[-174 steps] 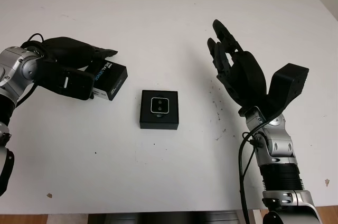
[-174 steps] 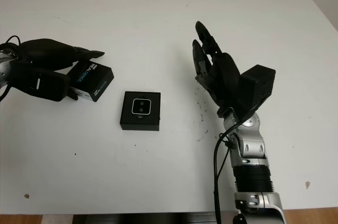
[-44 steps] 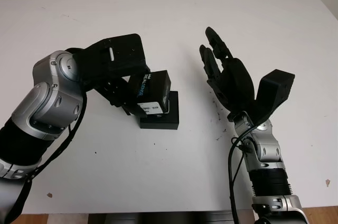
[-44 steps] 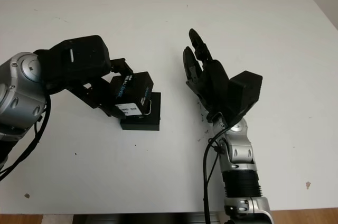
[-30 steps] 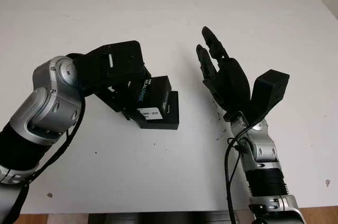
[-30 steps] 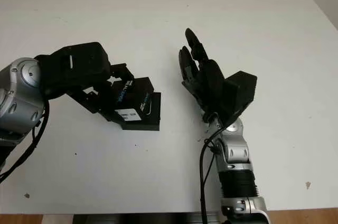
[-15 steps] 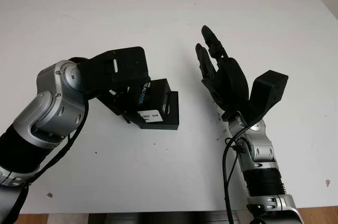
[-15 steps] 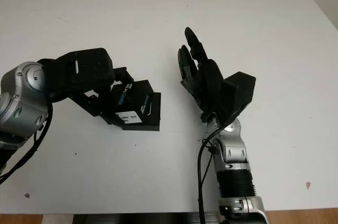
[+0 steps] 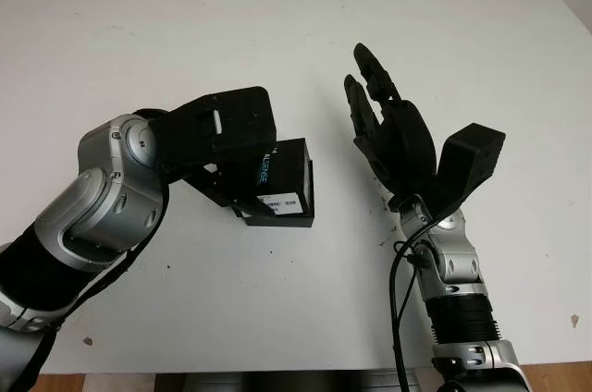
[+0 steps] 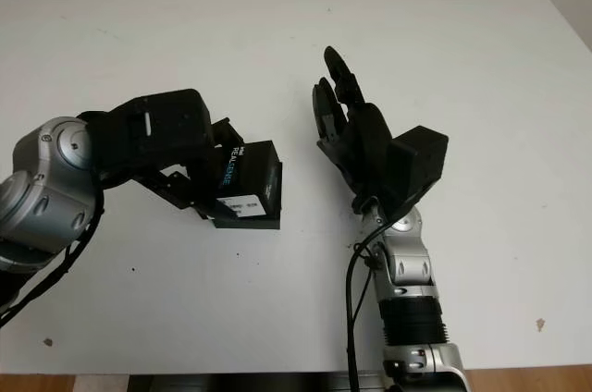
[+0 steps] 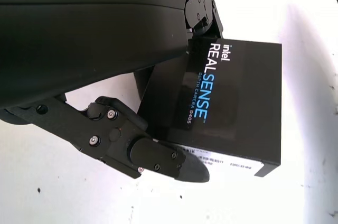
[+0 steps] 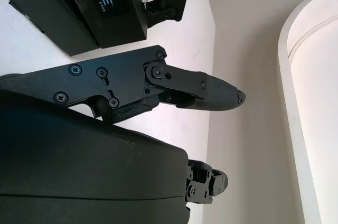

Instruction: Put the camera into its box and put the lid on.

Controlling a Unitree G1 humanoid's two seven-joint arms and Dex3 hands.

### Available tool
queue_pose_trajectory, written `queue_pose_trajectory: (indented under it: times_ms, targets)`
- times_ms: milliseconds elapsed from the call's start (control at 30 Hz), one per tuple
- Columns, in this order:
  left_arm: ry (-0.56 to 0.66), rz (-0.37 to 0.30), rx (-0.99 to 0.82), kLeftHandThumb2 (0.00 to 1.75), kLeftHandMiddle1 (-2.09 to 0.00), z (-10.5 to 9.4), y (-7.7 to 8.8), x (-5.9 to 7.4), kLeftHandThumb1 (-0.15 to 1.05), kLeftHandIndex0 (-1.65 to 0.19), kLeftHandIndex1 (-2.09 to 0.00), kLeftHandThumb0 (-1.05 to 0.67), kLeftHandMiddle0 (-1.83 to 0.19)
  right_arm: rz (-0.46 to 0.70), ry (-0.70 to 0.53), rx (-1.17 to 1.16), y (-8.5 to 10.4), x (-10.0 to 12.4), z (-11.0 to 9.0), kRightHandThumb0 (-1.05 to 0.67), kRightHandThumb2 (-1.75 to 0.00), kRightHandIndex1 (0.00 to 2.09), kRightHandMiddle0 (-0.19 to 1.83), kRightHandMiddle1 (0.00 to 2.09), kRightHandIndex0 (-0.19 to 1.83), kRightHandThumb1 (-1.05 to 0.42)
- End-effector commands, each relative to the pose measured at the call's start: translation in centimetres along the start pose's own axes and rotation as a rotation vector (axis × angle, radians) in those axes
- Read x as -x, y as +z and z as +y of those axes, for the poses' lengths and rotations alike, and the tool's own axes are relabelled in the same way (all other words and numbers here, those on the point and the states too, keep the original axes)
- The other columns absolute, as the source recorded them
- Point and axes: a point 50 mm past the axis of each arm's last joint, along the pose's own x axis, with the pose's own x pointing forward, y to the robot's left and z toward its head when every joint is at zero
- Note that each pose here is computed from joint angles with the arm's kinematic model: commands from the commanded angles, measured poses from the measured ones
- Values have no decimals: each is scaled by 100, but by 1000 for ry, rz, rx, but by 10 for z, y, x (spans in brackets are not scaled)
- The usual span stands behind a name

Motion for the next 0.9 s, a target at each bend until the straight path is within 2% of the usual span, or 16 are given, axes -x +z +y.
queue_pose_trajectory:
  times_ms: [0, 33, 100, 133, 167, 267, 300, 333, 467, 500, 600, 633, 667, 733, 867]
  targets:
    - [-29, -42, -31, 28, -188, -4, 10, 5, 105, 19, -127, -49, 19, -13, -2, -1, 2, -1, 0, -54, -56, 5, -13, 24, -3, -105]
    - [-34, -48, -33, 29, -194, -5, 11, 6, 105, 19, -126, -49, 19, -11, -5, -1, 2, -1, 0, -54, -56, 5, -13, 24, -2, -105]
    - [-40, -51, -40, 29, -189, -6, 12, 7, 105, 19, -86, -49, 19, -9, -8, 1, 1, -2, 1, -53, -56, 6, -13, 25, -2, -105]
    - [-42, -52, -58, 29, -186, -6, 13, 8, 105, 19, -77, -49, 19, -10, -6, -1, 1, -2, 1, -53, -56, 6, -13, 25, -2, -105]
    - [-44, -51, -71, 30, -131, -7, 13, 8, 105, 19, -62, -49, 19, -11, -5, -3, 1, -2, 1, -54, -56, 6, -13, 25, -2, -105]
    - [-46, -46, -89, 30, -69, -8, 14, 10, 105, 19, -42, -49, 19, -9, -6, -5, 0, -2, 0, -55, -55, 6, -12, 25, -2, -105]
    - [-47, -43, -94, 30, -61, -9, 14, 10, 105, 19, -40, -49, 19, -8, -7, -6, 1, -2, 0, -55, -55, 6, -12, 26, -1, -105]
    - [-47, -42, -99, 30, -58, -9, 15, 10, 105, 19, -39, -49, 19, -8, -7, -5, 1, -2, 0, -55, -54, 6, -12, 26, -1, -105]
    - [-55, -45, -111, 28, -67, -12, 17, 13, 105, 19, -43, -49, 19, -9, -6, 0, 1, -2, 0, -54, -55, 6, -13, 26, -2, -105]
    - [-57, -43, -110, 26, -59, -13, 17, 14, 105, 19, -38, -49, 19, -10, -7, 3, 1, -1, 0, -54, -55, 6, -13, 25, -2, -105]
    - [-61, -38, -109, 24, -57, -13, 17, 15, 105, 19, -28, -48, 19, -11, -7, 4, 2, -1, 0, -54, -56, 6, -13, 25, -1, -105]
    - [-60, -37, -115, 24, -58, -13, 17, 15, 105, 19, -26, -48, 19, -12, -4, -1, 2, -1, 0, -54, -56, 6, -13, 25, -2, -105]
    - [-58, -35, -119, 23, -69, -13, 16, 15, 105, 19, -25, -49, 19, -12, -3, -4, 2, -1, 0, -54, -56, 5, -13, 25, -2, -105]
    - [-55, -34, -128, 23, -86, -12, 15, 14, 105, 18, -28, -49, 19, -9, -3, -5, 2, -1, 0, -54, -55, 5, -13, 25, -2, -105]
    - [-46, -31, -166, 23, -88, -11, 14, 14, 105, 19, -50, -51, 19, -9, -3, 0, 1, -1, -1, -54, -55, 6, -13, 25, -2, -105]
